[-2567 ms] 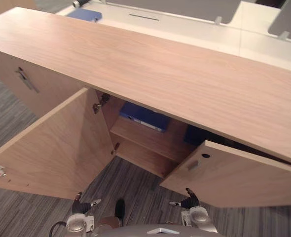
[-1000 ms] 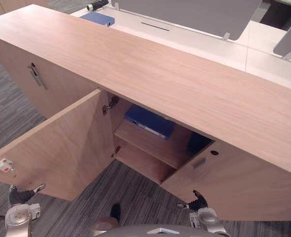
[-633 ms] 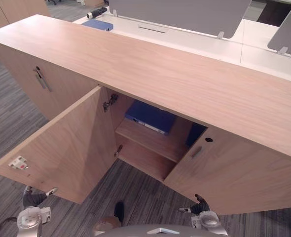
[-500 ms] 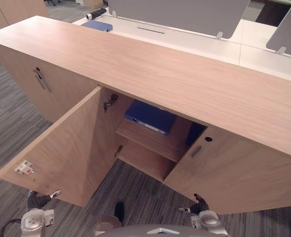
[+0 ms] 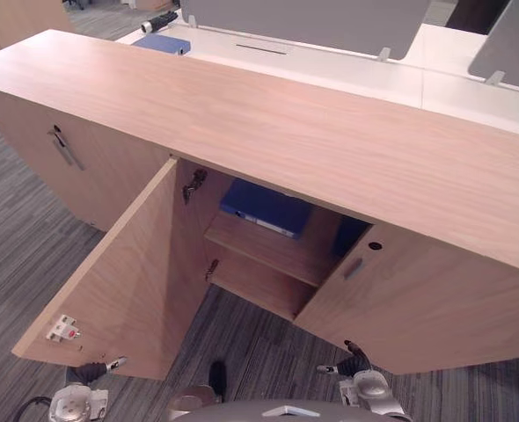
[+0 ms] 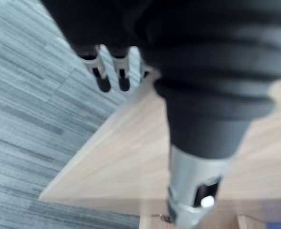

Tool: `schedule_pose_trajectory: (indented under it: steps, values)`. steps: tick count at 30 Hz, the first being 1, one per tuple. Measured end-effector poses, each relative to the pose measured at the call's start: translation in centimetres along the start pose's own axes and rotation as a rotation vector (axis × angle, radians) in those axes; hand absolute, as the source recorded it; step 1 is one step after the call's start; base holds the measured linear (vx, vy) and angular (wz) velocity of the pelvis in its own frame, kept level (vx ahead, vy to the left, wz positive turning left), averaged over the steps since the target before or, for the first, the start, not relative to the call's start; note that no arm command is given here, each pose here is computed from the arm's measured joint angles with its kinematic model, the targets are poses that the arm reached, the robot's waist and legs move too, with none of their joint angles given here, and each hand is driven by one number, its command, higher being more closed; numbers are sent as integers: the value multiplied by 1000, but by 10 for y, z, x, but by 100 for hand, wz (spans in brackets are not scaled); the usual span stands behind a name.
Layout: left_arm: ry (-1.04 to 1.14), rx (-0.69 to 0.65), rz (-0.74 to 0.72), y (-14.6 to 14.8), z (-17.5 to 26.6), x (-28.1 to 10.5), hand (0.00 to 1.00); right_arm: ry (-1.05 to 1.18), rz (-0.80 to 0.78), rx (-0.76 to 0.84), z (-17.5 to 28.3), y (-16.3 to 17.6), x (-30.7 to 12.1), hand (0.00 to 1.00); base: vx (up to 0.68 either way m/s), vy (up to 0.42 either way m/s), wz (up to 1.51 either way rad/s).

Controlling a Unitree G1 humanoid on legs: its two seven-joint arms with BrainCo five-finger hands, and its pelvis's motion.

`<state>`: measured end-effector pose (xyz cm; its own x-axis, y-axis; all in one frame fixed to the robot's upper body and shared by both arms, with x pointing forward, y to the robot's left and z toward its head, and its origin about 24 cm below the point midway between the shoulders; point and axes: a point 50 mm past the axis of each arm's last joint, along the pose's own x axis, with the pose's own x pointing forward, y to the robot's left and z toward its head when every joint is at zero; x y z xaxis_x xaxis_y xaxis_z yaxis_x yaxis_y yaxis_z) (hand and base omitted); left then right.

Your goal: Walk over to the cabinet, pick up the folder, carry it to the office cabinet, place the folder inside the office cabinet, then close the office cabinet door

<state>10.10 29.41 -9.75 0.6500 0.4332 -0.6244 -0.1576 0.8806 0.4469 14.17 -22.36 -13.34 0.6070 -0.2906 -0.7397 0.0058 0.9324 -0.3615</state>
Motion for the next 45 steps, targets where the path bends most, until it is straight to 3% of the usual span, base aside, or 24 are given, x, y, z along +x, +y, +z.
schedule_pose_trajectory:
  steps: [7,15,18,19,25,30,40,45]
  values:
    - [46,25,-131,-34,-14,-10,0,-7,8,-1,2,3,0,0,-69,29,-29]
    - [75,52,-423,-102,-27,-34,0,-21,45,-27,5,14,-1,0,-56,57,-38]
    - [39,157,-515,-109,-20,-30,0,-17,77,-49,2,23,-4,0,-67,80,-34]
    - [19,213,-517,-98,-15,-22,0,-1,105,-32,-3,37,-9,0,10,114,-53]
    - [-66,260,-584,-127,12,-18,0,-3,127,-71,-5,43,-11,0,11,95,-46]
    - [-213,247,-716,-170,52,-28,0,-5,121,-84,-1,40,-7,0,-25,14,-24]
    - [-292,223,-722,-179,80,-24,0,-4,107,-94,-2,34,-6,0,17,3,-5]
    - [-279,173,-643,-167,82,-16,0,33,92,-72,-10,30,-7,0,134,-37,12]
